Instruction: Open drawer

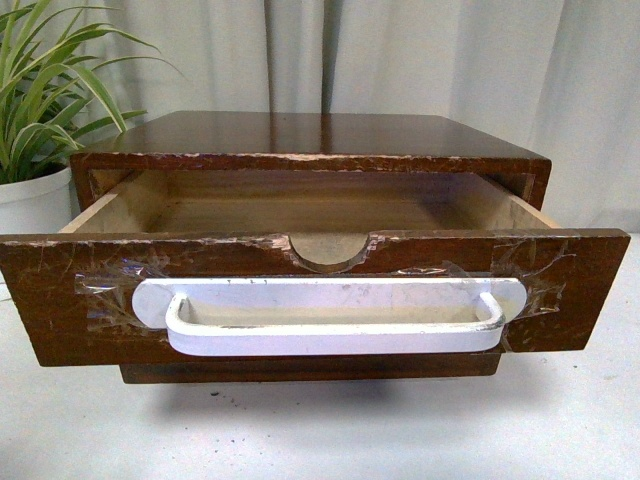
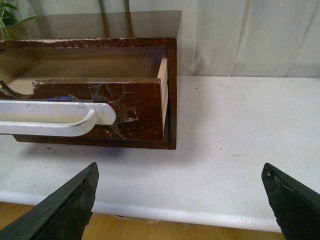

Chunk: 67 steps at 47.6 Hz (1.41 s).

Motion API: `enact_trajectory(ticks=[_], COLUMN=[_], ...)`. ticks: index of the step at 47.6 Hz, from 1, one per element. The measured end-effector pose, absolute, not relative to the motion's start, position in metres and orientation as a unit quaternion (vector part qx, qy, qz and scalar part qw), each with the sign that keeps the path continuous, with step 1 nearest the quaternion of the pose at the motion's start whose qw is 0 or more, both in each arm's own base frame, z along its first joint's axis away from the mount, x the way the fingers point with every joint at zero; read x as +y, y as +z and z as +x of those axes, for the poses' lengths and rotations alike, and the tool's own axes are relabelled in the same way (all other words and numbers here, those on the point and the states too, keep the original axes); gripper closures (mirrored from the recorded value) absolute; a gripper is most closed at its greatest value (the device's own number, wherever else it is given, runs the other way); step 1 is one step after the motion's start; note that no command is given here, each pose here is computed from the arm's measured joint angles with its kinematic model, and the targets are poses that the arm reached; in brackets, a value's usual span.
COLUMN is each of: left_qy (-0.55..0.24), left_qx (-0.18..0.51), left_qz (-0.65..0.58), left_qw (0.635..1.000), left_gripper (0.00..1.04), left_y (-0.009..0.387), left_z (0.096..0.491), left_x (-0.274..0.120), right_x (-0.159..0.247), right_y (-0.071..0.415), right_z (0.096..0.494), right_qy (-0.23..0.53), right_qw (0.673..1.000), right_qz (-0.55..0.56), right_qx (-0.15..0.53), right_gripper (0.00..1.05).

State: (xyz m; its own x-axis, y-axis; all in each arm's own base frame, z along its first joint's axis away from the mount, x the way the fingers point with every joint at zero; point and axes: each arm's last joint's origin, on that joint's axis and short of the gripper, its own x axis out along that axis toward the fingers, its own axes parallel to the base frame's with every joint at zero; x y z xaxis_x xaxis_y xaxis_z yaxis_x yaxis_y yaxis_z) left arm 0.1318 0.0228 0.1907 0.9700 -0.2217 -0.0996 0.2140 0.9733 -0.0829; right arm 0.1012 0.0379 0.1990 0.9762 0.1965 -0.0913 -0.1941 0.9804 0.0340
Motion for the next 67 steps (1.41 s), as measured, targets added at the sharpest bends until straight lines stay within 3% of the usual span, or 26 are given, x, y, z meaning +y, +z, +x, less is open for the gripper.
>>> enact_trajectory(ticks=[11,13,18,21,30,35,38,67], left_qy=[-0.102,-0.055,0.002,0.004,0.016,-0.003,0.002,0.0], left_qx=[0.051,0.023,0.002,0.0,0.003,0.0,-0.002,-0.004], left_qz=[-0.043,-0.023,-0.01,-0.009,-0.005,-0.004,-0.003,-0.002], left_qw=[0.993,0.998,1.0,1.0,1.0,1.0,1.0,1.0], left_gripper=[0.07,0.15,0.36,0.49,0.76,1.01,1.01,1.01], left_y=[0.191,0.191,0.186,0.184,0.178,0.176,0.173,0.167], left_z=[0.13,0.13,0.125,0.123,0.119,0.116,0.115,0.098], left_x=[0.023,0.022,0.018,0.015,0.007,0.0,0.0,0.0], right_x=[0.035,0.035,0.028,0.024,0.016,0.012,0.008,0.0], right_y=[0.199,0.198,0.193,0.189,0.184,0.18,0.178,0.165], right_z=[0.098,0.098,0.098,0.098,0.098,0.098,0.098,0.098], right_qy=[0.08,0.073,0.009,0.01,0.007,0.007,0.017,0.001], right_qw=[0.995,0.996,1.0,1.0,1.0,1.0,1.0,1.0], right_qz=[0.039,0.037,0.017,0.009,0.004,0.002,0.0,0.0], right_qx=[0.035,0.031,0.002,0.001,-0.001,-0.001,0.0,0.0], right_gripper=[0.09,0.11,0.32,0.46,0.74,0.96,1.04,1.04])
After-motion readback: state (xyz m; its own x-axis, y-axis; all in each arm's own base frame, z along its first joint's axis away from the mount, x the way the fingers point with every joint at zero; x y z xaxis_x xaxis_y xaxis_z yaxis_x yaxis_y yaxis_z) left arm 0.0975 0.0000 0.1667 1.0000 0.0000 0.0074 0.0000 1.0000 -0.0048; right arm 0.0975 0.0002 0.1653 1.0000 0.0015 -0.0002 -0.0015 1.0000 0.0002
